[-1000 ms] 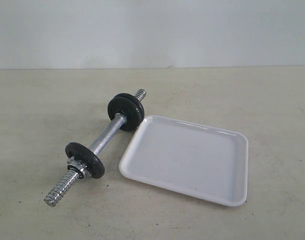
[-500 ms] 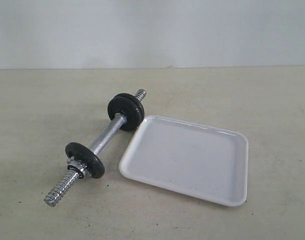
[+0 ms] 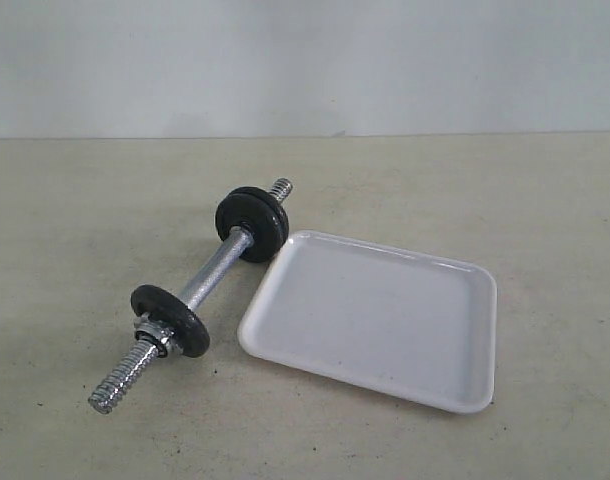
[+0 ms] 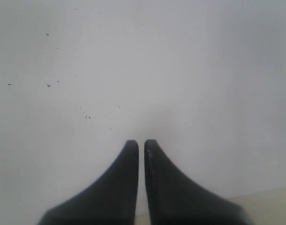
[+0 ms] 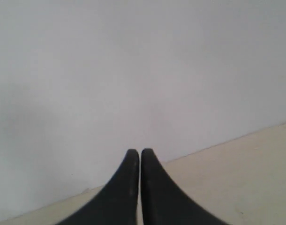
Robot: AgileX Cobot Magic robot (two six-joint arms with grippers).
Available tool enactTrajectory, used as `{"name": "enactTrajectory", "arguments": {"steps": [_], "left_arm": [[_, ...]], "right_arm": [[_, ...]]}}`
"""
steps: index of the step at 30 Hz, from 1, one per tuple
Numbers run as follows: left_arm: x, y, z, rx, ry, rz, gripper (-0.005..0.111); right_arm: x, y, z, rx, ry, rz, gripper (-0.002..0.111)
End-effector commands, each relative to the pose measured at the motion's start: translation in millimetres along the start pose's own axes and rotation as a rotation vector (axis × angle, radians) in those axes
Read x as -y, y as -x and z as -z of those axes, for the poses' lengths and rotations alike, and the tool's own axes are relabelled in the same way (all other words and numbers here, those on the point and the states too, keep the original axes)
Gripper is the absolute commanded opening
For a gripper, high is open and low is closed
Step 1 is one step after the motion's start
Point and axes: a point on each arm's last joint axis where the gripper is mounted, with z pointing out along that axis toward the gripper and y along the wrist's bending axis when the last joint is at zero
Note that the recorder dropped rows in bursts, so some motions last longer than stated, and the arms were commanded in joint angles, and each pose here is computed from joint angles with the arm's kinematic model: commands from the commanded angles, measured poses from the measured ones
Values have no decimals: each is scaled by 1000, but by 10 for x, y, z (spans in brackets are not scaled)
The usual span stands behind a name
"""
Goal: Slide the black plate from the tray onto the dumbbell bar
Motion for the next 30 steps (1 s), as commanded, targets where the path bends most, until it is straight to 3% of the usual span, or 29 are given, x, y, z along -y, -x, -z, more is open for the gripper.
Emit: {"name": "enactTrajectory", "arguments": {"steps": [1,3,5,9,13,20,25,30], "left_arm": [[-12,-9,-4,0,14,10,4],[-12,-9,-4,0,14,10,4],[-12,-9,-4,0,14,10,4],[-12,-9,-4,0,14,10,4],[-11,-7,0,3,14,11,4],[-11,-7,0,3,14,11,4],[-11,-7,0,3,14,11,4],[-11,-7,0,3,14,11,4]], "right_arm": [[80,137,235,28,176,87,0],[76,53,371,22,310,246,0],[147,-98,515,-3,360,315,0],[537,-431,756,102,174,98,0],[662,-744,795,74,148,69,0],[645,-754,797,60,166,86,0],[509,-513,856,111,239,217,0],[487,-503,865,110,257,268,0]]}}
